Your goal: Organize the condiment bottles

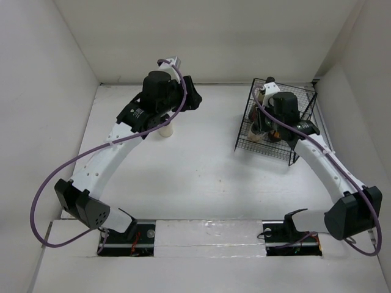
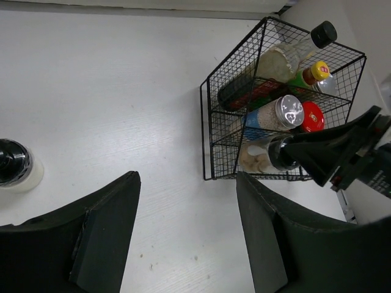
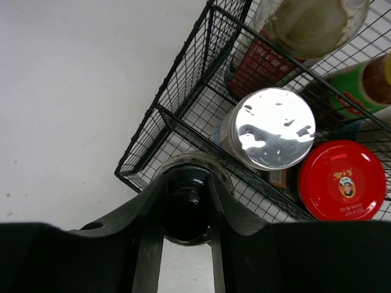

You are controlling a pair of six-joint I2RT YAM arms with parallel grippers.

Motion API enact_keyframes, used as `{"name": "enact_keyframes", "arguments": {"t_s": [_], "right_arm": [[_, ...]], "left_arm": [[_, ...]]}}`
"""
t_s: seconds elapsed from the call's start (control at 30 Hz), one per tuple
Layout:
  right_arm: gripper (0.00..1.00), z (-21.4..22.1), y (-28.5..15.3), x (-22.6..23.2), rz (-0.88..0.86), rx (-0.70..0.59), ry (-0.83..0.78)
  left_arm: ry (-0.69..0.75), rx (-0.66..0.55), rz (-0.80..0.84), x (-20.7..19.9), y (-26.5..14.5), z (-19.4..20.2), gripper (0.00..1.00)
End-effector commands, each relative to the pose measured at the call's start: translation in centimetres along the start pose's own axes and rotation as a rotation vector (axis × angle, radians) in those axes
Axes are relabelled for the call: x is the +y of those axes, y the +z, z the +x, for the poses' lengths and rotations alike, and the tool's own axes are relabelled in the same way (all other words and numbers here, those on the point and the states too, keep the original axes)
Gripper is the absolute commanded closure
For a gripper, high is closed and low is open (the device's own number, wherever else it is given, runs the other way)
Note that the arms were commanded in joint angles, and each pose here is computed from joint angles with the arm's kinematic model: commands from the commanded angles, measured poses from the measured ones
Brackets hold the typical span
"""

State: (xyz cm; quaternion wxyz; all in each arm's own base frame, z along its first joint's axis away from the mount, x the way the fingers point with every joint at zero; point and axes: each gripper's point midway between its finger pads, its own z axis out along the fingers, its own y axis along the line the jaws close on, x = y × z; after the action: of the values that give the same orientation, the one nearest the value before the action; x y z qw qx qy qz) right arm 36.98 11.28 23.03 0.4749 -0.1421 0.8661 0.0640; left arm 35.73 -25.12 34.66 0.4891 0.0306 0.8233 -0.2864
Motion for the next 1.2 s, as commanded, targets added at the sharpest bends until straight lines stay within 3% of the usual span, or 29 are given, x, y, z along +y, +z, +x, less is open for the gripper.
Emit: {"name": "enact_keyframes", "arguments": {"t_s": [0.0, 0.23, 0.37, 0.4, 0.5, 0.57, 0.7, 0.8, 0.83, 0.9, 0.97, 1.07, 1.1, 1.17], "right_arm": [[0.94, -1.0, 1.2, 0.2, -0.016, -0.07, 0.002], [0.94, 1.8, 3.9, -0.1, 0.01, -0.007, 0.015], [0.61, 2.1, 4.1, -0.3, 0.021, 0.003, 0.024], [0.45, 2.1, 4.1, -0.3, 0.021, 0.003, 0.024], [0.26, 0.9, 3.3, -0.5, 0.03, -0.008, 0.024], [0.2, -0.9, 2.2, 0.0, 0.019, -0.052, 0.018], [0.19, -6.0, -0.5, 1.0, 0.026, -0.195, 0.004], [0.56, -8.9, -0.9, 4.8, -0.077, -0.288, -0.013], [0.84, -9.8, -0.9, 6.1, -0.115, -0.31, -0.023], [0.95, -9.5, 1.2, 9.2, -0.175, -0.271, -0.052], [0.95, -9.8, 3.2, 13.8, -0.257, -0.234, -0.093], [0.82, -10.0, 4.8, 19.6, -0.371, -0.213, -0.15], [0.64, -10.1, 6.4, 21.4, -0.401, -0.209, -0.176], [0.46, -10.0, 7.6, 24.4, -0.486, -0.209, -0.207]], "left_arm": [[0.011, -0.035, 0.029, -0.6, 0.1, -0.8, 0.41], [0.019, -0.035, 0.005, 0.0, 0.3, -0.6, 0.35], [0.019, -0.047, -0.02, 0.3, 0.0, -1.1, 0.35], [0.019, -0.044, -0.021, 0.3, -0.2, -1.2, 0.35], [0.017, -0.096, -0.018, -0.4, -1.3, -3.2, 0.37], [0.014, -0.146, -0.019, -0.9, -2.4, -5.0, 0.38], [-0.005, -0.255, 0.019, -2.8, -5.8, -9.2, 0.41], [-0.027, -0.348, 0.008, -2.9, -8.8, -11.4, 0.49], [-0.031, -0.365, -0.007, -2.7, -9.5, -11.8, 0.52], [-0.042, -0.399, -0.069, -1.5, -10.8, -12.2, 0.67], [-0.061, -0.401, -0.097, -0.7, -11.3, -11.7, 0.74], [-0.106, -0.388, -0.138, 0.6, -12.3, -10.1, 0.77], [-0.106, -0.383, -0.158, 1.1, -13.0, -9.7, 0.77], [-0.118, -0.386, -0.202, 2.0, -13.5, -9.5, 0.73]]}}
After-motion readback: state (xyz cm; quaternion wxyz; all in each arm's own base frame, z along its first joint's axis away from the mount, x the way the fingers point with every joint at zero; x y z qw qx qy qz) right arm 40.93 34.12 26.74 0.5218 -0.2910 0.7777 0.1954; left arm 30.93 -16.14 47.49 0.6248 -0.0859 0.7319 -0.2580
